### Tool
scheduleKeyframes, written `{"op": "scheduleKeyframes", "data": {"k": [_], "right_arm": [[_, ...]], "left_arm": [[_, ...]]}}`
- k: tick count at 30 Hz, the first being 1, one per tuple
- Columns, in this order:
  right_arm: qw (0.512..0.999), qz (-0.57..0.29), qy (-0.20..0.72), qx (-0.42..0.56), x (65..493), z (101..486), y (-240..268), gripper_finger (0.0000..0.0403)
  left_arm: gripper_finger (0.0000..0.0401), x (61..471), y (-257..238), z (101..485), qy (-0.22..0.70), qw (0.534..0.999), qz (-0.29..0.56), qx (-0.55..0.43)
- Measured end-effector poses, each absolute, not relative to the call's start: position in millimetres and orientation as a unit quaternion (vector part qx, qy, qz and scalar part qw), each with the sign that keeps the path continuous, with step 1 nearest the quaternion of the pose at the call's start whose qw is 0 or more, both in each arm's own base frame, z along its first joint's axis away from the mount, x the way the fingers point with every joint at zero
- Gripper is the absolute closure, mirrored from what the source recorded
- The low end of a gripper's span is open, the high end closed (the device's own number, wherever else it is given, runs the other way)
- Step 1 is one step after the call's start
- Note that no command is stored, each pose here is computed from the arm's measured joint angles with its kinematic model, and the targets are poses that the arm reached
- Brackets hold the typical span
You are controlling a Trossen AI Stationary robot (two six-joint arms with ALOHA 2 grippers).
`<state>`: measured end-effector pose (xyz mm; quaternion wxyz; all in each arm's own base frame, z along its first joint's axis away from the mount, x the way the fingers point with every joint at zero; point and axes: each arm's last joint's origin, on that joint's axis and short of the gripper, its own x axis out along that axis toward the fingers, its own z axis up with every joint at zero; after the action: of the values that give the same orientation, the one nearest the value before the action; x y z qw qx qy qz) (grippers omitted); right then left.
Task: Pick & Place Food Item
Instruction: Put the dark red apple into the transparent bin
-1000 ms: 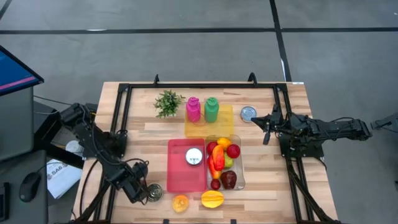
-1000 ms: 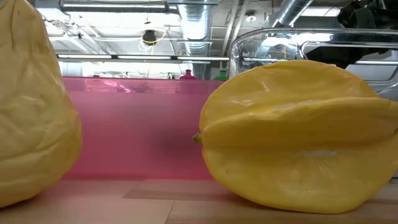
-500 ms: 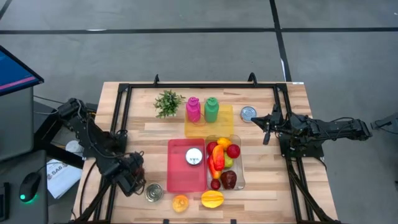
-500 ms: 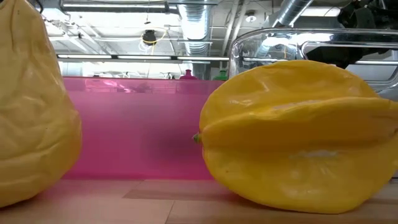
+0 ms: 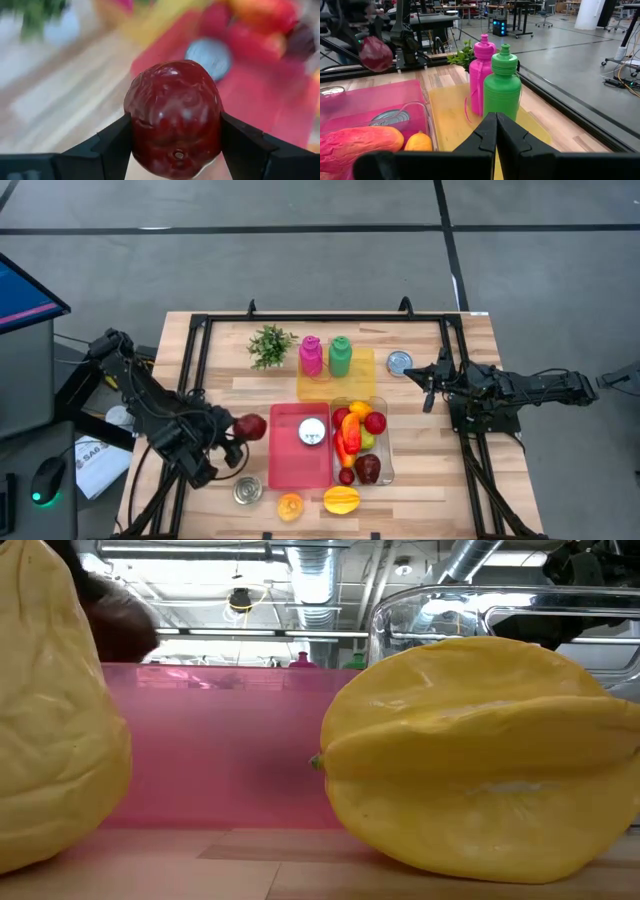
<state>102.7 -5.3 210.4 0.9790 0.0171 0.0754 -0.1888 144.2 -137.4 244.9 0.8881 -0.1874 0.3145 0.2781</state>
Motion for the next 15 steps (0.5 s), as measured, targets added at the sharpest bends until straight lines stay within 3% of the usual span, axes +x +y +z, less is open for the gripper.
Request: {"op": "scheduleKeyframes", "data": {"k": [15], "right_arm": [[0.979,-0.189,0.075,0.017,103,210,-5,0.0401]], "left_arm": [[0.0152,219,-127,286,0.148,0.966,0.209,-0.035]]}}
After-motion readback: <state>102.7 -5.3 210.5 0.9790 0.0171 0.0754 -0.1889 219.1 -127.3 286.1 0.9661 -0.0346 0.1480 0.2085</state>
